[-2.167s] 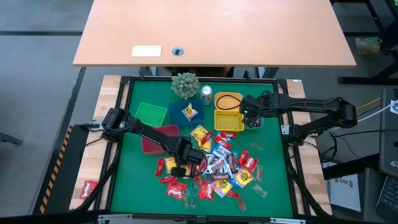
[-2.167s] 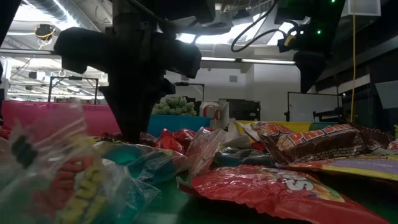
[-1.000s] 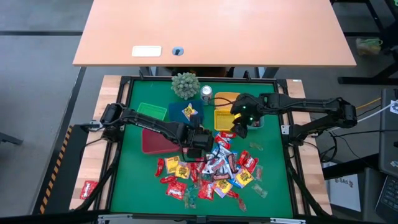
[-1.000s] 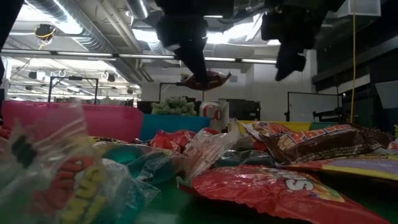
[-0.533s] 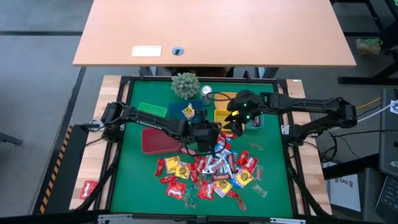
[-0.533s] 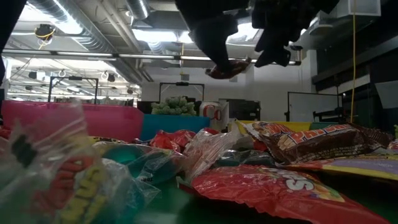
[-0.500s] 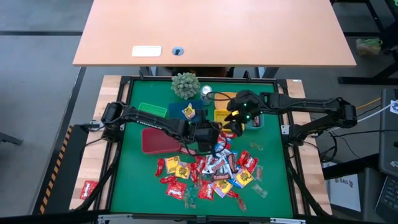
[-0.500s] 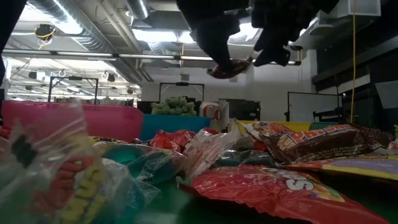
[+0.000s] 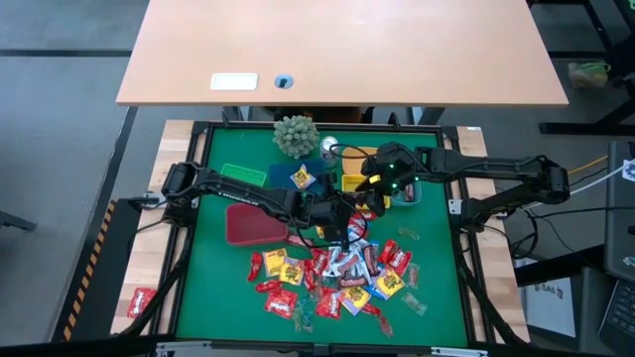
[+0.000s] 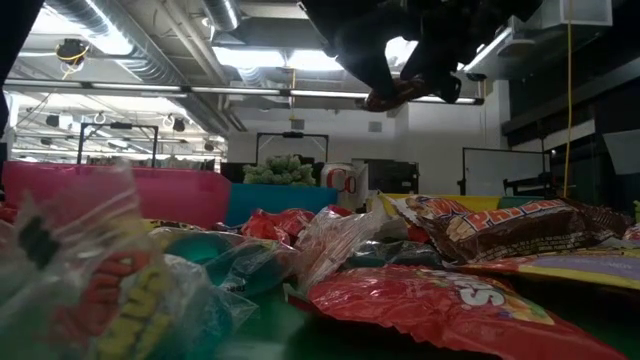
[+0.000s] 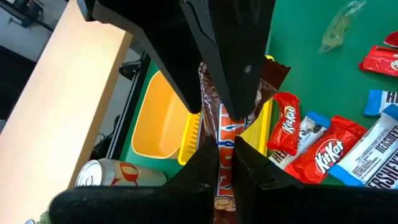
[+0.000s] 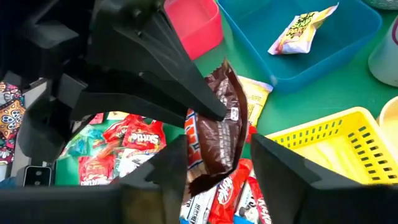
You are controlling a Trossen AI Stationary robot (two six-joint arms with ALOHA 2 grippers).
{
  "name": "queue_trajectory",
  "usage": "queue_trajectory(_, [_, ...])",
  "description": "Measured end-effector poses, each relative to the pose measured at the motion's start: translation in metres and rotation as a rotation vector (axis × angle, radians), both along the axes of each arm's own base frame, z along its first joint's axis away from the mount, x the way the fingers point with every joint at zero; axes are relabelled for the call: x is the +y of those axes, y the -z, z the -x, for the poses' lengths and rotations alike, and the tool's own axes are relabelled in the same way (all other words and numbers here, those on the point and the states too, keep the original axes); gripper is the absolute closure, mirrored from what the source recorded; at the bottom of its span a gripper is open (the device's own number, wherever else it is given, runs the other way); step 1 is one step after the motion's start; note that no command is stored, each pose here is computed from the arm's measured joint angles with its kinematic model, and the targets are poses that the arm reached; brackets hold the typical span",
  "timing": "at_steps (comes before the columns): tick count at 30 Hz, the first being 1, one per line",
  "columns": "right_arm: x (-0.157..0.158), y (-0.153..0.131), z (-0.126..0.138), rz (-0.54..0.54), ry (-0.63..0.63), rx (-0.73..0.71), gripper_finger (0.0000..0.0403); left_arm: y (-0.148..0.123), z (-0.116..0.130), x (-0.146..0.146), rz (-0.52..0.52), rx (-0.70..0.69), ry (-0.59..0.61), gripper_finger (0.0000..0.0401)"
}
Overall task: Sort candy
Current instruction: Put the brown candy into the green bin
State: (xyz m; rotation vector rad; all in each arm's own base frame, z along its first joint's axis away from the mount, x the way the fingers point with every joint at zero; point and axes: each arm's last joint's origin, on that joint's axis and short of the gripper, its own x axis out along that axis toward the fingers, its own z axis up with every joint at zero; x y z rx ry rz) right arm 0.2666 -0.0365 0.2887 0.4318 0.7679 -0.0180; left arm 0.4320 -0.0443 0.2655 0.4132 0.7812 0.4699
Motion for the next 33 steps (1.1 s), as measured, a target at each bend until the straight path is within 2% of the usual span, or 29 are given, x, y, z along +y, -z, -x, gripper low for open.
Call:
queue_trajectory(8, [0.0,0.0,0.0,-0.005,-0.006,-0.005,0.0351,0.0,0.0,0.001,0.0,-0.001,0.0,0.0387])
queue_trajectory(12, [0.0,0.0,0.0,-0.002,-0.009,-0.006,0.0388,0.0,0.0,0.001,0.002,-0.002,0.002,0.0373])
queue_trajectory(23, [-0.001,0.001,0.003,0.033,-0.016,0.022,0.0387,-0.002,-0.002,0.0,0.011,-0.036,-0.004,0.0255])
queue_trajectory(27, [-0.007,0.001,0.013,0.08,0.037,0.08,0.0391,-0.002,-0.002,0.0,0.012,-0.04,-0.004,0.0242])
queue_trajectory(33, [-0.022,0.003,0.041,0.243,0.242,0.296,0.0385,-0.002,-0.002,0.0,0.015,-0.037,-0.001,0.024])
